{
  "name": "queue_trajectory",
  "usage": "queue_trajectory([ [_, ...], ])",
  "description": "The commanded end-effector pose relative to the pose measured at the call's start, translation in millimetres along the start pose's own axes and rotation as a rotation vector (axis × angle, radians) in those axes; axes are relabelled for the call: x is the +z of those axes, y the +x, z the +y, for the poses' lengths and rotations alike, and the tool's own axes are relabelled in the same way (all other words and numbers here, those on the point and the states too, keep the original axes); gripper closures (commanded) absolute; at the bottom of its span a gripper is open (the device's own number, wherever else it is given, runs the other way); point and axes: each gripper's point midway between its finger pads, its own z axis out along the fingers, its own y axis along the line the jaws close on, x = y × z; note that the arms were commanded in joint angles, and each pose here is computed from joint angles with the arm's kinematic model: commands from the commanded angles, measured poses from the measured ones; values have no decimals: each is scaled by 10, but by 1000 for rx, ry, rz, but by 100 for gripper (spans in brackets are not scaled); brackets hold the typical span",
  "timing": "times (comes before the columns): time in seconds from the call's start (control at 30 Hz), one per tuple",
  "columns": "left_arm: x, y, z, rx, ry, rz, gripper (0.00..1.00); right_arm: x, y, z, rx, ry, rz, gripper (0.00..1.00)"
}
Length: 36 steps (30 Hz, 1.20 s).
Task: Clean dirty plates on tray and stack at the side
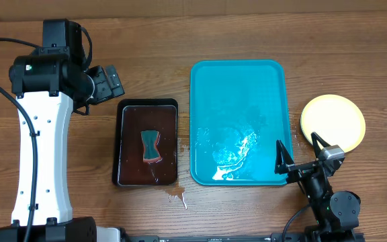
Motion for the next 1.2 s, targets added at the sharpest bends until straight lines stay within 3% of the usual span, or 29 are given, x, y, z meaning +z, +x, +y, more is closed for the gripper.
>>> queue_trajectory([
  [0.0,-27,-33,-1,20,2,-12,0,0,7,-30,-4,14,-9,0],
  [0.37,-27,-35,-3,21,2,-13,0,0,6,-30,-4,14,-9,0],
  [0.5,-248,11,-68,44,29,-71,0,0,7,-30,-4,14,-9,0],
  [0.6,-558,120,-131,82,57,-148,0,0,7,-30,-4,14,-9,0],
  [0.7,-915,116,-73,119,23,-323,0,0,6,-30,-5,14,-9,0],
  [0.8,-1104,124,-108,148,87,-477,0,0,6,-30,-4,14,-9,0],
  [1.17,-821,712,9,212,301,-815,0,0,7,-30,-4,14,-9,0],
])
